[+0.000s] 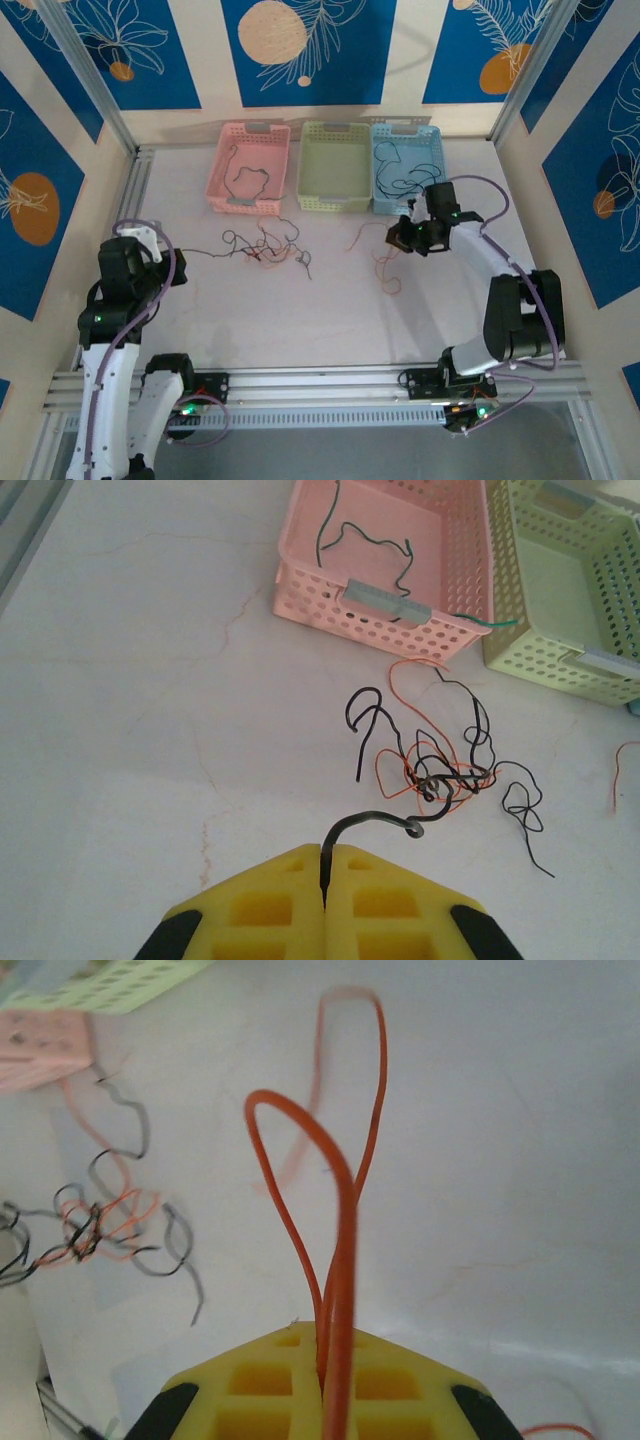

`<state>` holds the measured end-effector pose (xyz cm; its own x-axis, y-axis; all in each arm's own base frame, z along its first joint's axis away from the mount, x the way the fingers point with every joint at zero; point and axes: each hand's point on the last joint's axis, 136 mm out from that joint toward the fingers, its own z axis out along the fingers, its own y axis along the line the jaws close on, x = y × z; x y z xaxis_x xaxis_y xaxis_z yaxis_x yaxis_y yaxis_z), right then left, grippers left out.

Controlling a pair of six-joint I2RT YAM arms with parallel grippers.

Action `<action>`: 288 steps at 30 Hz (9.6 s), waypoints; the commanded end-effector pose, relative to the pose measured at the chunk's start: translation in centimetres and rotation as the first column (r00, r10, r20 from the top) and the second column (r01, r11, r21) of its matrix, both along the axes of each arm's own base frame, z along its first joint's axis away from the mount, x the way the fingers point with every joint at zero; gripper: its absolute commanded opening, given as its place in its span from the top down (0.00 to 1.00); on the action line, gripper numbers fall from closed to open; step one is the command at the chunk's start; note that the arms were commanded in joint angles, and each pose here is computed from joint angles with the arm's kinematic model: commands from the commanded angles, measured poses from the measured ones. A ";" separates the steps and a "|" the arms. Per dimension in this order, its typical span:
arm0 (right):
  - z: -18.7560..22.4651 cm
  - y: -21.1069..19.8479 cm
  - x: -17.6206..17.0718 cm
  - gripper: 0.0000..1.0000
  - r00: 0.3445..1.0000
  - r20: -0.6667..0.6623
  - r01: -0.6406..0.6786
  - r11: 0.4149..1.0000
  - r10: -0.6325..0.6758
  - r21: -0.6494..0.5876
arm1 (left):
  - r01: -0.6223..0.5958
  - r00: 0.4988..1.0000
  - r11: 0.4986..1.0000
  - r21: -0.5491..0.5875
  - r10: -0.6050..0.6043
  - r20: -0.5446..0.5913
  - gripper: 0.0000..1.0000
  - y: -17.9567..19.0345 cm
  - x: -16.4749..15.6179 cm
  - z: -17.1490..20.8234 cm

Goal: Untangle the cables

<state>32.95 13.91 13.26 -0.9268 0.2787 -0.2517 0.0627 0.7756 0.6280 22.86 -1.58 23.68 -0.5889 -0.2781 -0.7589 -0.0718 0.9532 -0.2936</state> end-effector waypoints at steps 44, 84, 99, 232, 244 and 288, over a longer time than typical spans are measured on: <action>10.2 8.4 20.6 0.53 0.966 0.257 -0.015 0.997 0.033 -0.070 | 0.069 0.998 0.997 -0.038 -0.069 0.000 1.00 -1.2 0.6 0.0; -10.0 14.8 1.2 0.53 0.891 -0.093 -0.452 0.886 0.444 -0.099 | 0.267 0.954 0.937 -0.227 -0.290 -0.073 1.00 -5.8 1.9 -2.4; -6.9 15.8 1.4 1.00 0.879 0.009 -0.476 0.878 0.477 -0.054 | 0.263 0.956 0.939 -0.224 -0.285 -0.074 1.00 -5.7 1.9 -2.4; 27.9 -13.2 18.7 1.00 0.543 0.628 0.482 0.819 -0.557 0.311 | -0.014 1.000 1.000 0.000 0.014 0.024 1.00 0.5 0.2 0.5; 14.3 -14.4 22.2 0.91 0.726 0.338 0.584 0.797 -0.599 0.157 | -0.010 1.000 1.000 -0.004 0.010 0.024 1.00 0.5 0.3 0.5; -3.4 14.1 -5.8 0.51 0.892 0.099 -0.445 0.895 0.441 0.030 | 0.284 0.947 0.927 -0.243 -0.311 -0.079 1.00 -6.4 2.0 -2.6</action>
<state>27.82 27.18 10.43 -0.9388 -0.0903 -0.3325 -0.2988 0.6938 0.6553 25.04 -7.87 20.94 -0.7505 -0.2406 -0.6155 0.1535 0.8424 -0.5165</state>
